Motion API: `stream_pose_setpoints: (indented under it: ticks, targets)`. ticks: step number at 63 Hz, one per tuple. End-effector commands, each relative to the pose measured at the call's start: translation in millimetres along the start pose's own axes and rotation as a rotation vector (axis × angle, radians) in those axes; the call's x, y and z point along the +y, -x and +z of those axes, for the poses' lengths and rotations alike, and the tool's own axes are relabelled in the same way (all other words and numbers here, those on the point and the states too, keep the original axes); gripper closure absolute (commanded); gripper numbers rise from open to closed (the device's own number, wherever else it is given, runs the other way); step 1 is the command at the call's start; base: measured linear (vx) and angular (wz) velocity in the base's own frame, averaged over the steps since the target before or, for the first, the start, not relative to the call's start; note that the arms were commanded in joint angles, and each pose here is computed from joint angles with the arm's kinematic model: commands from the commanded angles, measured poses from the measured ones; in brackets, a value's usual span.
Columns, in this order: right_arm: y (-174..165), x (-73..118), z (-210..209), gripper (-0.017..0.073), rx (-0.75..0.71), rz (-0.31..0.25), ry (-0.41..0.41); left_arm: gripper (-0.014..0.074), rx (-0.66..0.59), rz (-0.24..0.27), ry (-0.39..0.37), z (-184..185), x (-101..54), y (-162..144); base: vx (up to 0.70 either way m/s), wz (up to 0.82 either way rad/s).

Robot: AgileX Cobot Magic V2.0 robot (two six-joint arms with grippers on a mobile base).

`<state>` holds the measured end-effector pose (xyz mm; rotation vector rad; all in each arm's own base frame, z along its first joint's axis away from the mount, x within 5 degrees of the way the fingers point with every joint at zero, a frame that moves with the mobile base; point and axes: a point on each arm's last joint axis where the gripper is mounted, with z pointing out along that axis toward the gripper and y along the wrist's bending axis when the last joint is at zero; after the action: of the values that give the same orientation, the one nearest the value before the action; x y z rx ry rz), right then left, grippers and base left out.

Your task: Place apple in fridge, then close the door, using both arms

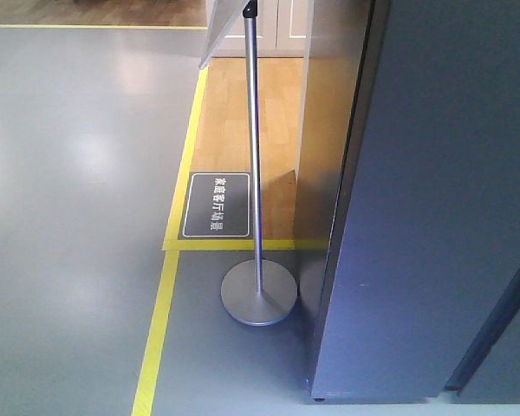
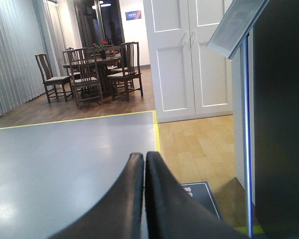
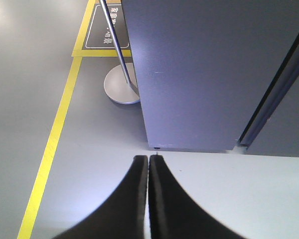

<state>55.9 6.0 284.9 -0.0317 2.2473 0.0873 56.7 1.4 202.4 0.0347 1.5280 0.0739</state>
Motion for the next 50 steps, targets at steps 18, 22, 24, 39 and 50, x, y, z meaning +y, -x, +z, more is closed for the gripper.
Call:
stream_pose_setpoints:
  ticks: [18,22,24,39,50]
  targets:
    - [11.7,0.4,-4.5,0.0563,-0.077,-0.014,0.000,0.0600,-0.096,-0.057,0.037,-0.8,1.8,1.2,0.00,0.00]
    - [11.7,0.4,-4.5,0.0563,-0.077,-0.014,0.000,0.0600,-0.097,-0.055,0.050,-0.8,2.6,1.2,0.00,0.00]
    - [11.7,0.4,-4.5,0.0563,-0.077,-0.014,0.000,0.0600,-0.097,-0.055,0.052,-0.8,2.7,1.2,0.00,0.00]
    - [11.7,0.4,-4.5,0.0563,-0.077,-0.014,0.000,0.0600,-0.089,-0.055,0.052,-0.7,2.6,0.5,0.00,0.00]
    - [11.7,0.4,-4.5,0.0563,-0.077,-0.014,0.000,0.0600,-0.105,-0.056,0.052,-1.1,2.8,3.9,0.00,0.00]
